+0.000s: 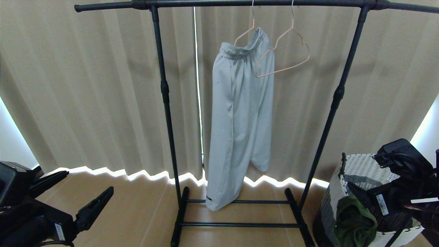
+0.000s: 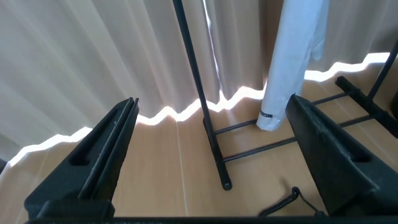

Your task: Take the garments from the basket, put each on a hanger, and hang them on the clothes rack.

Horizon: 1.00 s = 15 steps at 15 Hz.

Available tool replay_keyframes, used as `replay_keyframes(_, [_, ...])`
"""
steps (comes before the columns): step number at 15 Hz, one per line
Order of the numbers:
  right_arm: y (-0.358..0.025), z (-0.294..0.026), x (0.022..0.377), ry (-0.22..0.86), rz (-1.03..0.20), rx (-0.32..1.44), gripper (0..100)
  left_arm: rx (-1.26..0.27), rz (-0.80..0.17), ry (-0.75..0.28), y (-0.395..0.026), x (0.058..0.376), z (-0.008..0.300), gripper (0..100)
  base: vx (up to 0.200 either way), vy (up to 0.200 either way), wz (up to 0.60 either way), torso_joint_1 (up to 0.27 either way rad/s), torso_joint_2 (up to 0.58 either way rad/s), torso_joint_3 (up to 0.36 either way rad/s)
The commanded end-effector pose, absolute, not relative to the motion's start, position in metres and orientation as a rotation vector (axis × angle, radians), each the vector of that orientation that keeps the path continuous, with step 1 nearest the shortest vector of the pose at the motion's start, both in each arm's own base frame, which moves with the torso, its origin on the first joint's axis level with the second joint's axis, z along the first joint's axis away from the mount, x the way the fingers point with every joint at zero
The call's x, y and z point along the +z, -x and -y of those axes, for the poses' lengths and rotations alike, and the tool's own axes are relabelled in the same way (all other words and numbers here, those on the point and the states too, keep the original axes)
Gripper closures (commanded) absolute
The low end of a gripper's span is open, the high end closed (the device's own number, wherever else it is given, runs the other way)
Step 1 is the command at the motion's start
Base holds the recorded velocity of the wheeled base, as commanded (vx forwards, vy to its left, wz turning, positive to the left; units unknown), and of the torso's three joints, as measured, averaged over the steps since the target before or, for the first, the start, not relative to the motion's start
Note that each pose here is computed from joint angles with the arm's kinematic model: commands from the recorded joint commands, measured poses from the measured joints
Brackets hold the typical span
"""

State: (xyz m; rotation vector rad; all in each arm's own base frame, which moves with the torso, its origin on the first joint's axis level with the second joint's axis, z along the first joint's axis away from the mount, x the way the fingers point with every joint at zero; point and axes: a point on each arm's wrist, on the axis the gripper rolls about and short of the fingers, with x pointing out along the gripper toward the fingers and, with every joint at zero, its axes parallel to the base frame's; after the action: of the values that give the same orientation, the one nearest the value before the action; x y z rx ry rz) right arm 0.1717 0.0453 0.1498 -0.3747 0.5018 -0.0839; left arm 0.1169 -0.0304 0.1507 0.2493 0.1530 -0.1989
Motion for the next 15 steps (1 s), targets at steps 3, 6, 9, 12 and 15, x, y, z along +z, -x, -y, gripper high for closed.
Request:
replay_keyframes(3, [-0.1716,-0.0451,0.1496,0.381,-0.503,-0.084,0,-0.199,-0.156,-0.251,-0.118,0.1507,0.0307,0,0.0,0.0,0.0,0.0,0.0,0.0])
replay_keyframes(6, [-0.1712,-0.0449,0.1495,0.381,-0.503,-0.084,0,-0.2,-0.162,-0.253,-0.1179,0.1495,0.0307,0,0.0,-0.2,0.0,-0.004,0.0,0.005])
replay_keyframes(9, [-0.1714,-0.045,0.1492,0.382,-0.505,-0.083,0,-0.201,-0.161,-0.253,-0.1175,0.1494,0.0308,0,0.0,-0.2,0.0,0.005,0.0,0.001])
replay_keyframes(12, [-0.171,-0.0449,0.1491,0.382,-0.505,-0.083,0,-0.202,-0.16,-0.255,-0.1171,0.1492,0.0307,0,0.0,-0.2,0.0,0.004,0.01,0.001])
replay_keyframes(15, [-0.1709,-0.0442,0.1494,0.381,-0.504,-0.088,0,-0.201,-0.159,-0.254,-0.1165,0.1492,0.0305,0,0.0,-0.2,0.0,-0.002,0.0,0.005])
